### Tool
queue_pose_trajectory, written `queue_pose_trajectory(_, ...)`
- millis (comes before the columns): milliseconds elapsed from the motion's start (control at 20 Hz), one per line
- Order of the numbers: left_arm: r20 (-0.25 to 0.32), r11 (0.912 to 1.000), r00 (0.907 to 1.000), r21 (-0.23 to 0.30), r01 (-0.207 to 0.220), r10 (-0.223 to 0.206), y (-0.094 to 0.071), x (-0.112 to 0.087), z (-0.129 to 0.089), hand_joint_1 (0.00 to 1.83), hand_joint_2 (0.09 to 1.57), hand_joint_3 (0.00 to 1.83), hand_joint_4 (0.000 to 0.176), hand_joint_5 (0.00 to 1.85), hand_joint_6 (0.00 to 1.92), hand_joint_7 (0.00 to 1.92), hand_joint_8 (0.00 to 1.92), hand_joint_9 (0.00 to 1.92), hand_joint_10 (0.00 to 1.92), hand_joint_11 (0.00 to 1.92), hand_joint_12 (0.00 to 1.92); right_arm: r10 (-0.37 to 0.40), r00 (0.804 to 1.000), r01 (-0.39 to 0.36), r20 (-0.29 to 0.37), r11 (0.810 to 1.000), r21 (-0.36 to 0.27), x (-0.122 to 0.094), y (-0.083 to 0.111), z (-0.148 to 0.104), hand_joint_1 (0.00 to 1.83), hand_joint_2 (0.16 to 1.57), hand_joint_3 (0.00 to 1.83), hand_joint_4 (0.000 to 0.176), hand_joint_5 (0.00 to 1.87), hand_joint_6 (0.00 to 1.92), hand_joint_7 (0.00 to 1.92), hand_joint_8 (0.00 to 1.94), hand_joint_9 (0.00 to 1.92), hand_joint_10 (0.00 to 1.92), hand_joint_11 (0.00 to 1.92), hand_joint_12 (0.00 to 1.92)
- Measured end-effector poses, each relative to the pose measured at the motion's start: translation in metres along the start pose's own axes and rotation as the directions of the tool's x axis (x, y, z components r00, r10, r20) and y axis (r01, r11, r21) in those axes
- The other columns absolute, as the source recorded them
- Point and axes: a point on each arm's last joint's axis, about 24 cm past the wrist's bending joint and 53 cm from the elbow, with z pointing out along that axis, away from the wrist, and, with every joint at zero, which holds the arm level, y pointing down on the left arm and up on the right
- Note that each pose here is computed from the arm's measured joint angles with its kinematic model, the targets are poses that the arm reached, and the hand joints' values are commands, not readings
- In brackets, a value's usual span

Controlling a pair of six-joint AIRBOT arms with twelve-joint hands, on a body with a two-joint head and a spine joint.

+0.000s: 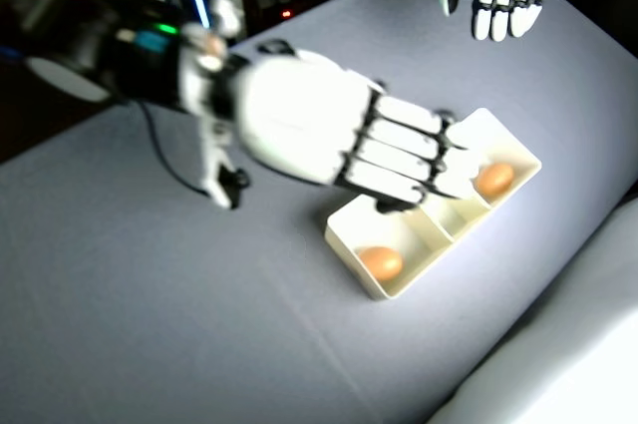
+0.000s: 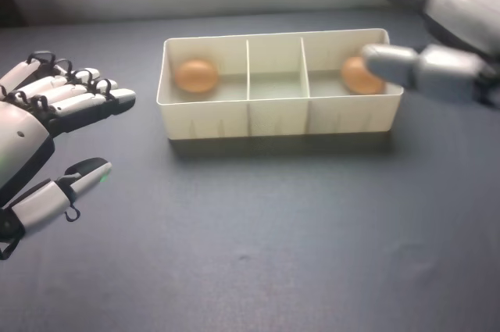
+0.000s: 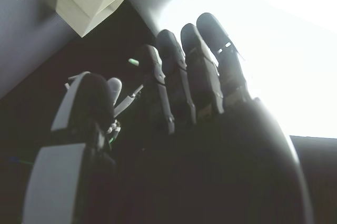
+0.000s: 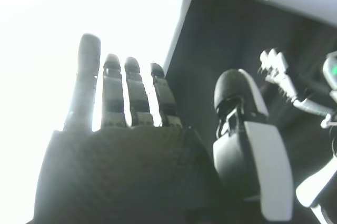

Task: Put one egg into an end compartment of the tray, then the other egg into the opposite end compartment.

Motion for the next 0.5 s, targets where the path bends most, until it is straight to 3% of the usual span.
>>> queue_pose_trajectory(50,-0.002,1.0,1.0,-0.005,-0.001,0.001,0.001,0.0,-0.001,0.61,1.41,0.0,0.0,0.3,0.0,0.26,0.0,0.22,0.02,0.0,0.92,0.009,1.0,-0.009,-0.003,1.0,0.0,0.005,0.001,-0.008,0.15,1.37,0.0,0.037,0.0,0.0,0.0,0.0,0.0,0.14,0.0,1.57)
queue_pose_trajectory(150,0.013,0.9999,0.9999,0.017,0.0,0.0,-0.005,-0.003,-0.004,0.66,1.41,0.0,0.013,0.22,0.0,0.16,0.0,0.14,0.0,0.0,0.69,0.016,1.0,-0.016,0.013,1.0,-0.023,0.006,0.007,-0.031,0.14,1.36,0.0,0.041,0.0,0.0,0.0,0.0,0.0,0.01,0.0,0.99)
queue_pose_trajectory(200,0.023,0.9999,0.9997,0.012,0.007,-0.008,-0.005,-0.004,-0.007,0.68,1.41,0.0,0.016,0.16,0.0,0.1,0.0,0.08,0.0,0.0,0.57,0.026,0.999,-0.025,0.031,0.999,-0.042,0.003,0.01,-0.047,0.11,1.34,0.0,0.072,0.0,0.0,0.0,0.0,0.0,0.0,0.0,0.84)
queue_pose_trajectory(250,0.027,1.0,0.9996,0.0,0.006,-0.006,-0.001,-0.005,-0.01,0.64,1.41,0.0,0.039,0.08,0.0,0.02,0.0,0.02,0.0,0.0,0.35,0.038,0.998,-0.036,0.043,0.998,-0.046,0.002,0.009,-0.057,0.09,1.34,0.0,0.084,0.0,0.0,0.0,0.0,0.0,0.0,0.0,0.68)
queue_pose_trajectory(300,0.034,0.9998,0.9994,-0.014,0.011,-0.01,0.002,-0.006,-0.012,0.6,1.41,0.0,0.028,0.02,0.0,0.0,0.0,0.0,0.0,0.0,0.1,0.052,0.997,-0.05,0.054,0.998,-0.04,0.001,0.007,-0.064,0.12,1.38,0.0,0.078,0.0,0.0,0.0,0.0,0.0,0.0,0.0,0.15)
queue_pose_trajectory(350,0.05,0.9996,0.9987,-0.026,0.012,-0.01,0.005,-0.009,-0.015,0.58,1.41,0.0,0.005,0.0,0.0,0.0,0.0,0.0,0.0,0.0,0.02,0.063,0.996,-0.061,0.068,0.998,-0.023,-0.001,0.004,-0.076,0.16,1.4,0.01,0.079,0.0,0.0,0.0,0.0,0.0,0.0,0.0,0.03)
queue_pose_trajectory(400,0.065,0.9995,0.9978,-0.03,0.012,-0.01,0.006,-0.012,-0.018,0.5,1.4,0.0,0.0,0.0,0.0,0.0,0.0,0.0,0.0,0.0,0.0,0.063,0.995,-0.062,0.072,0.998,-0.014,0.0,0.002,-0.087,0.2,1.42,0.01,0.058,0.0,0.0,0.0,0.0,0.0,0.0,0.0,0.01)
queue_pose_trajectory(450,0.076,0.9994,0.997,-0.031,0.017,-0.014,0.005,-0.014,-0.021,0.43,1.4,0.0,0.0,0.0,0.0,0.0,0.0,0.0,0.0,0.0,0.0,0.06,0.996,-0.061,0.072,0.998,0.003,-0.001,-0.001,-0.097,0.2,1.41,0.0,0.053,0.0,0.0,0.0,0.0,0.0,0.0,0.0,0.0)
queue_pose_trajectory(500,0.075,0.9995,0.997,-0.026,0.018,-0.016,0.003,-0.013,-0.022,0.38,1.39,0.0,0.017,0.0,0.0,0.0,0.0,0.0,0.0,0.0,0.0,0.059,0.995,-0.061,0.074,0.998,0.02,-0.002,-0.004,-0.107,0.16,1.39,0.0,0.055,0.0,0.0,0.0,0.0,0.0,0.0,0.0,0.0)
